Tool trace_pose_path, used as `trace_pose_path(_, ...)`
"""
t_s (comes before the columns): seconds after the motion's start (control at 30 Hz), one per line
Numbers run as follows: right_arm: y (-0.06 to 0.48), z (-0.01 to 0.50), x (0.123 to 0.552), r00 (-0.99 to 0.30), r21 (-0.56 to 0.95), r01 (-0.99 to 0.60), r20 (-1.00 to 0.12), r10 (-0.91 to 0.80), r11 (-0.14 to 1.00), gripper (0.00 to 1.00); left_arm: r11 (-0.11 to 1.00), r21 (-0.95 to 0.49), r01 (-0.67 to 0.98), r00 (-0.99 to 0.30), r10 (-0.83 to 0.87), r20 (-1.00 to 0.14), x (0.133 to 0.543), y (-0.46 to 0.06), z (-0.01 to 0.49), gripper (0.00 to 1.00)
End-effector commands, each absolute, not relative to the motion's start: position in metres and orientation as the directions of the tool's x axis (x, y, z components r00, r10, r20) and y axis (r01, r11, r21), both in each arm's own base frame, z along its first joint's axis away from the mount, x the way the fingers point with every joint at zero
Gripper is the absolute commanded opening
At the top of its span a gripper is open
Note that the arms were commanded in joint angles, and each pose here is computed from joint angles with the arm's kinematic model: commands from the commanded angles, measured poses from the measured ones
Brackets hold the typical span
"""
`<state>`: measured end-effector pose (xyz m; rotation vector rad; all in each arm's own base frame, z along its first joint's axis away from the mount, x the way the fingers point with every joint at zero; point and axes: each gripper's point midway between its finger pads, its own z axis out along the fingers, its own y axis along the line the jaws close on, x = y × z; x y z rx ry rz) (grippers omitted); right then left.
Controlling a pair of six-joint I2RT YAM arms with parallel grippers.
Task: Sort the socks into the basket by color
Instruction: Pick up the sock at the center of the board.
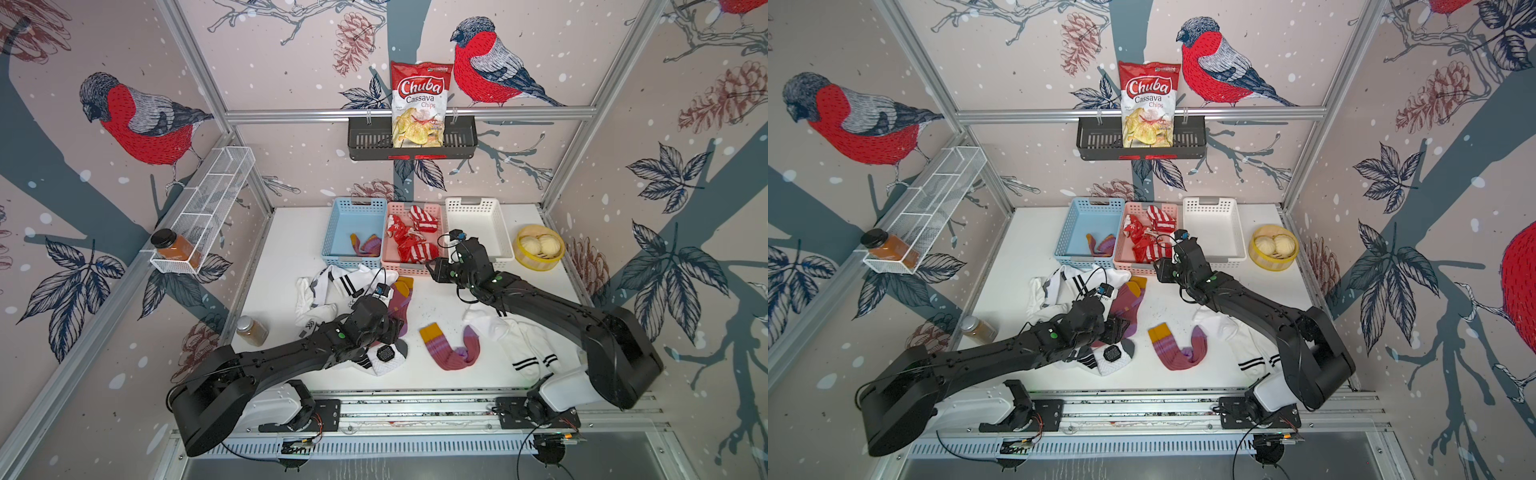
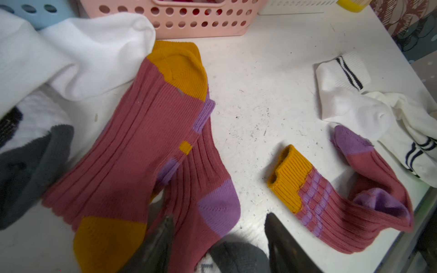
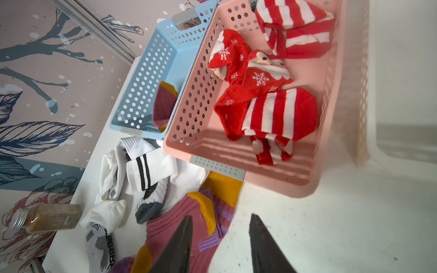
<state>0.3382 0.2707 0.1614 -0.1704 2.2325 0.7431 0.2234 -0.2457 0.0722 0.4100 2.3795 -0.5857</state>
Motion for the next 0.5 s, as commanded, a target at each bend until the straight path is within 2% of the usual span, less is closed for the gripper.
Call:
trace_pose_path(0.0,0.262,0.171,0.337,-0.672,0.487,-0.304,-0.719,0.178,0.819,0.42,0.862,-0.295,0.413,-0.763,0.150,-0.629,0.222,-0.247,0.061,0.61)
trace_pose_path(0.47,0.225,0.180,0.314,-0.633,0.482,-0.262,-0.740,0.228,0.836,0.46,0.892,-0.216,0.398,-0.793,0.216,-0.569,0.229,-0.257,0.024,0.55)
